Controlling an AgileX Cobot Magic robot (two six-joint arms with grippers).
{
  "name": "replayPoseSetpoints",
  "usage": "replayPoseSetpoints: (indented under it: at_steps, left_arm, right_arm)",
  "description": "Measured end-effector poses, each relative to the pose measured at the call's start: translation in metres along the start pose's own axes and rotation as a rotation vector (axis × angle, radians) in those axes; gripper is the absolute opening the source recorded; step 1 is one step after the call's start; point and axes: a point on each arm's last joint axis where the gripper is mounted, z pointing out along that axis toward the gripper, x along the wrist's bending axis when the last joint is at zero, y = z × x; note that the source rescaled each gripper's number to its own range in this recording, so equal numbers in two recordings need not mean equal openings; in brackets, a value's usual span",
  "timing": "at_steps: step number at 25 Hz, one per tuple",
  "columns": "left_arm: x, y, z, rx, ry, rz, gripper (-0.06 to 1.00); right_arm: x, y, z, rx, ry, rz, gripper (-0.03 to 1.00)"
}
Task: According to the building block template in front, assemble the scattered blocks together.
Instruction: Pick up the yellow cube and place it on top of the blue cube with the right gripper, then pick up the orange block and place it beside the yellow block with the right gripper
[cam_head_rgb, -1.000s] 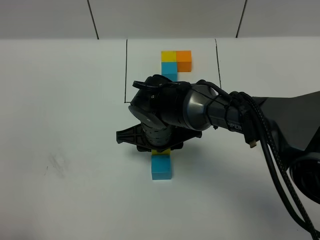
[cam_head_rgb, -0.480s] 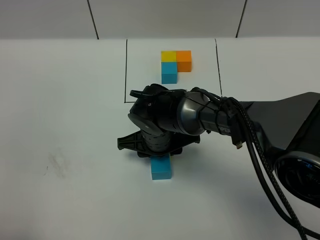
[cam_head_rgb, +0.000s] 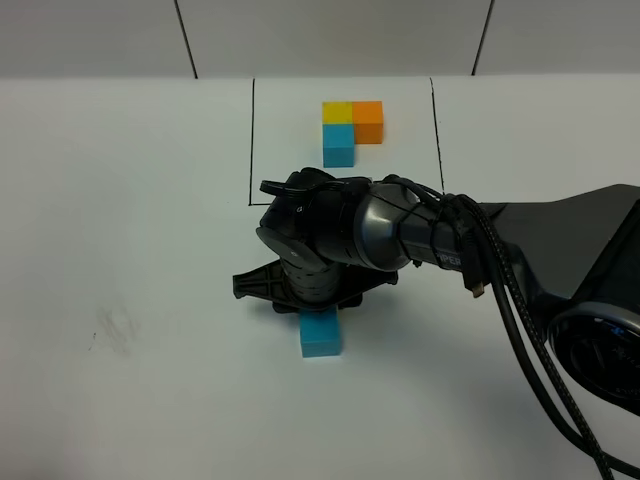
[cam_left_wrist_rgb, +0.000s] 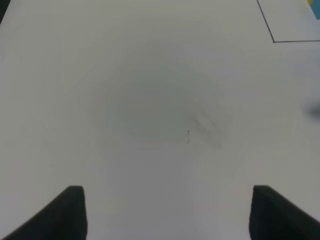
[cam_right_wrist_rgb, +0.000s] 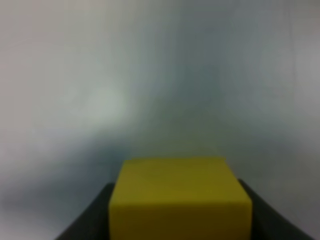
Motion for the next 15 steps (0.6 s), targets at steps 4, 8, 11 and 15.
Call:
replayPoseSetpoints:
  at_steps: [4, 8, 11, 15]
  left_arm:
    - [0.0, 0.0, 0.0, 0.0, 0.0, 0.0, 0.46]
    - [0.0, 0.0, 0.0, 0.0, 0.0, 0.0, 0.46]
    - [0.0, 0.0, 0.0, 0.0, 0.0, 0.0, 0.46]
    - [0.0, 0.0, 0.0, 0.0, 0.0, 0.0, 0.46]
  right_arm:
    - [0.001, 0.001, 0.0, -0.006, 0.008, -0.004, 0.33]
    - [0.0, 0.009, -0.017, -0.071, 0.023, -0.075, 0.77]
    - [-0.005, 0.021, -0.044, -0.187, 0.008, -0.161, 0.95]
    - [-0.02, 0.038, -0.081, -0.329, -0.064, -0.233, 0.99]
